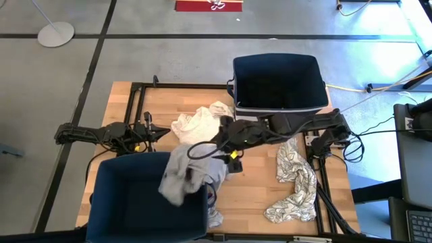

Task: Sort clothes
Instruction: Put the gray clothes into the bottom left laundry bin

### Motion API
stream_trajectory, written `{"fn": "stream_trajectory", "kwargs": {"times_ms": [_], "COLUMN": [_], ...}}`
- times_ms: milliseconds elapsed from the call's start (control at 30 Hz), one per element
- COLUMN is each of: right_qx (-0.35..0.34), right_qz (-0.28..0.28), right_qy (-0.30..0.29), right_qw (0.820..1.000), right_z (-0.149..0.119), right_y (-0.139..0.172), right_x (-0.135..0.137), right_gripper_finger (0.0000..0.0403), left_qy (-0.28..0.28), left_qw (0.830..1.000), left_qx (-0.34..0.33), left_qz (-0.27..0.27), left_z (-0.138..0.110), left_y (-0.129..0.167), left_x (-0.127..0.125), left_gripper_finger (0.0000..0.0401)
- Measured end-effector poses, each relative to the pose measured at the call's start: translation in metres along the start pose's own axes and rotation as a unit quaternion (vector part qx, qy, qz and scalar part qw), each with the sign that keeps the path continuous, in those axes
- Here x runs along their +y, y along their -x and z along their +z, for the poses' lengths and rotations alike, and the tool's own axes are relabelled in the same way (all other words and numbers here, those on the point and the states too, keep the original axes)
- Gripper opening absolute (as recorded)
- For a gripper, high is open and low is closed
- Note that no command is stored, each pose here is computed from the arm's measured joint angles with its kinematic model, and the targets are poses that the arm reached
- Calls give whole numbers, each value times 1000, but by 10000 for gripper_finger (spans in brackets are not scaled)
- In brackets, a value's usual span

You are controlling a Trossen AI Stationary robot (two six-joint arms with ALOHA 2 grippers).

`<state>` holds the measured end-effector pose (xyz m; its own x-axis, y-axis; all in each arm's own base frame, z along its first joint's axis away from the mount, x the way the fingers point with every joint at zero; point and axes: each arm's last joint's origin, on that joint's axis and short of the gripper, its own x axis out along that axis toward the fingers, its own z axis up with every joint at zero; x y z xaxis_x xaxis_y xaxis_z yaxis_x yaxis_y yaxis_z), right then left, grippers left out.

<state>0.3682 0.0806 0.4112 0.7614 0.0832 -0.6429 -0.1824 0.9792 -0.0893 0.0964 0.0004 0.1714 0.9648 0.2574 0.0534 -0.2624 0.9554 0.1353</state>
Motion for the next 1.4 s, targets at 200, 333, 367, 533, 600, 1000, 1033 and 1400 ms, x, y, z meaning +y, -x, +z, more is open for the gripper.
{"fn": "stream_trajectory", "kwargs": {"times_ms": [200, 333, 367, 533, 600, 1000, 1033, 1400], "right_qx": [86, 93, 86, 55, 39, -169, -190, -287], "right_qz": [27, 28, 28, 23, 11, 18, 21, 16], "right_qy": [-29, -28, -28, -30, -37, -29, -24, 7], "right_qw": [996, 995, 996, 998, 998, 985, 981, 958], "right_z": [-32, -56, -61, -101, -117, -139, -136, -103], "right_y": [-22, -41, -44, -59, -63, -91, -90, -75], "right_x": [5, 8, 8, 10, 9, 13, 13, 9], "right_gripper_finger": [253, 253, 253, 253, 253, 253, 253, 253], "left_qy": [0, 0, 0, -1, -1, -3, -3, -3], "left_qw": [1000, 1000, 1000, 1000, 1000, 1000, 1000, 1000], "left_qx": [0, 0, 0, 2, 3, 6, 6, 8], "left_qz": [0, 0, 0, -1, 0, -1, -1, -1], "left_z": [0, 0, 0, 0, -1, -1, -1, -1], "left_y": [0, 0, 0, 0, 0, -1, -1, -1], "left_x": [0, 0, 0, 0, 0, 0, 0, -1], "left_gripper_finger": [3, 3, 3, 3, 3, 3, 3, 3]}}
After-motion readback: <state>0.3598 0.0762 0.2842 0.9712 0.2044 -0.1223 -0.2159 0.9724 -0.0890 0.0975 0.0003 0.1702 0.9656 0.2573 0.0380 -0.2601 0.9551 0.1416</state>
